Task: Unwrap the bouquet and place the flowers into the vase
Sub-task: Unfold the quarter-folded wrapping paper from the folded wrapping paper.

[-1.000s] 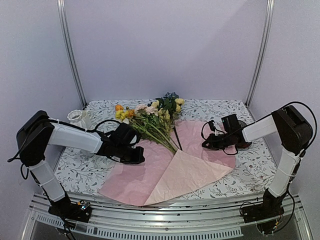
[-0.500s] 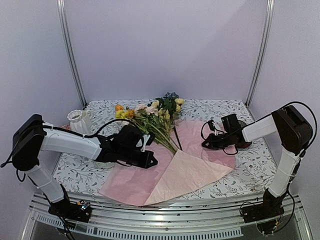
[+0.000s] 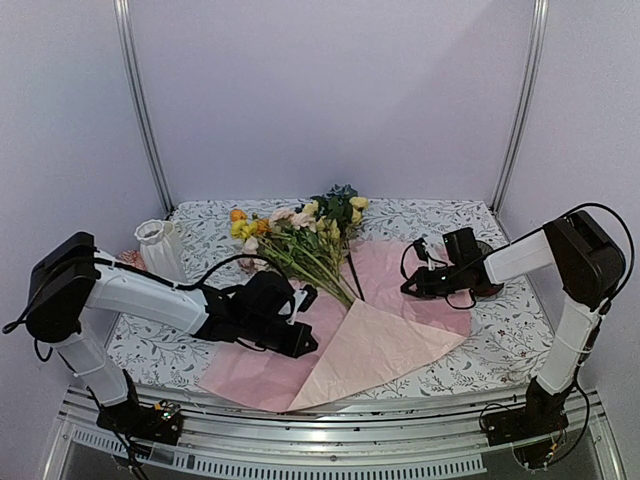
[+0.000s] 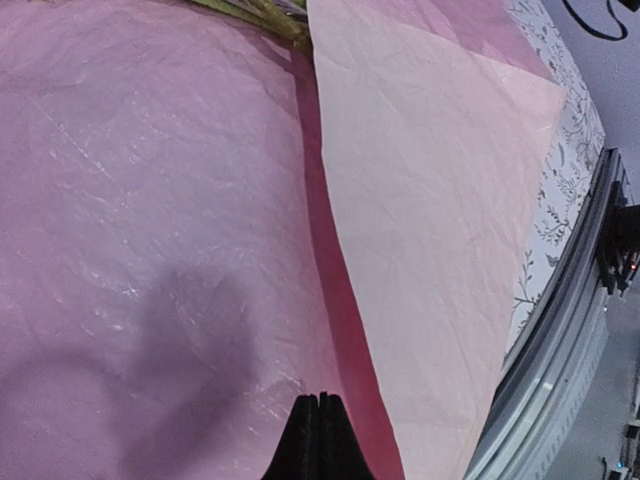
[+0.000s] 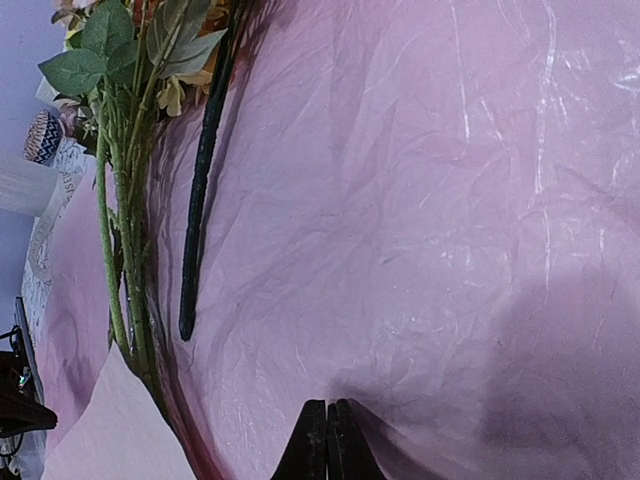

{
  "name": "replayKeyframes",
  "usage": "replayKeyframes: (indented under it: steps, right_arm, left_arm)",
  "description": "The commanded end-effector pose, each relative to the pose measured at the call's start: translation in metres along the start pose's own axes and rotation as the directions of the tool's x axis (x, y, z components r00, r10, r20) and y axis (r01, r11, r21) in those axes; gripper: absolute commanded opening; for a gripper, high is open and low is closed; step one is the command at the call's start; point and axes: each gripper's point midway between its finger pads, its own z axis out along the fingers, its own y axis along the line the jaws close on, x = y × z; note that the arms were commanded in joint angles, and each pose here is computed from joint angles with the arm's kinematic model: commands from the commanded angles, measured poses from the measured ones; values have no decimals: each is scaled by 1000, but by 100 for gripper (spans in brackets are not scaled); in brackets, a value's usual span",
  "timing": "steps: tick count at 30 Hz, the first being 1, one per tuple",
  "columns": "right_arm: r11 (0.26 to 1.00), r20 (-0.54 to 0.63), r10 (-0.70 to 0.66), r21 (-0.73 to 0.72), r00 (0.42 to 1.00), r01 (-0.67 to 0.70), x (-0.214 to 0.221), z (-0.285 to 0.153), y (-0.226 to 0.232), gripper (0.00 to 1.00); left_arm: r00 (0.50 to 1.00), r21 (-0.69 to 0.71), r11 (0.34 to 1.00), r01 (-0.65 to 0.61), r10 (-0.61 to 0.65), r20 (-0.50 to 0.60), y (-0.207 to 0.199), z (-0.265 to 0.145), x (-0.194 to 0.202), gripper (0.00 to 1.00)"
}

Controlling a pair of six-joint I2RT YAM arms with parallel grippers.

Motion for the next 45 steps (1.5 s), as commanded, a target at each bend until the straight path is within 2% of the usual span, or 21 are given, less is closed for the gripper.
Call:
replayKeyframes:
  steps: [1,9,13,17,23,31,38,45]
  right_arm:
    - [1000,17,-24,-14,1000,25,-1,3,0,3]
    - [1000,8,-25,-11,1000,25,4,8,-5,3]
    - [1000,8,-28,-13,1000,28,5,6,-4,3]
    - [1000,9,-28,-14,1000,28,5,5,-3,3]
    - [999,14,-33,-23,999,34,4,3,0,3]
    - [998,32,-50,-38,998,52,-2,-12,12,3]
    - [993,37,-88,-80,995,91,-8,-43,42,3]
    - [977,-61,-159,-153,985,148,23,-65,93,3]
  left_arm:
    - [1000,23,999,-24,24,8,-11,3,3,0]
    - [999,42,999,-28,30,-45,-18,13,9,0]
    - [997,150,988,-47,56,-60,-41,10,10,0]
    - [990,263,956,-130,141,-23,-76,-5,7,0]
    - [969,379,901,-210,245,-44,-110,-11,23,0]
    - [907,446,818,-363,420,-33,-163,-21,42,0]
    - [852,426,807,-409,505,-139,-164,-3,69,0]
    - [784,424,786,-449,574,-235,-164,18,94,0]
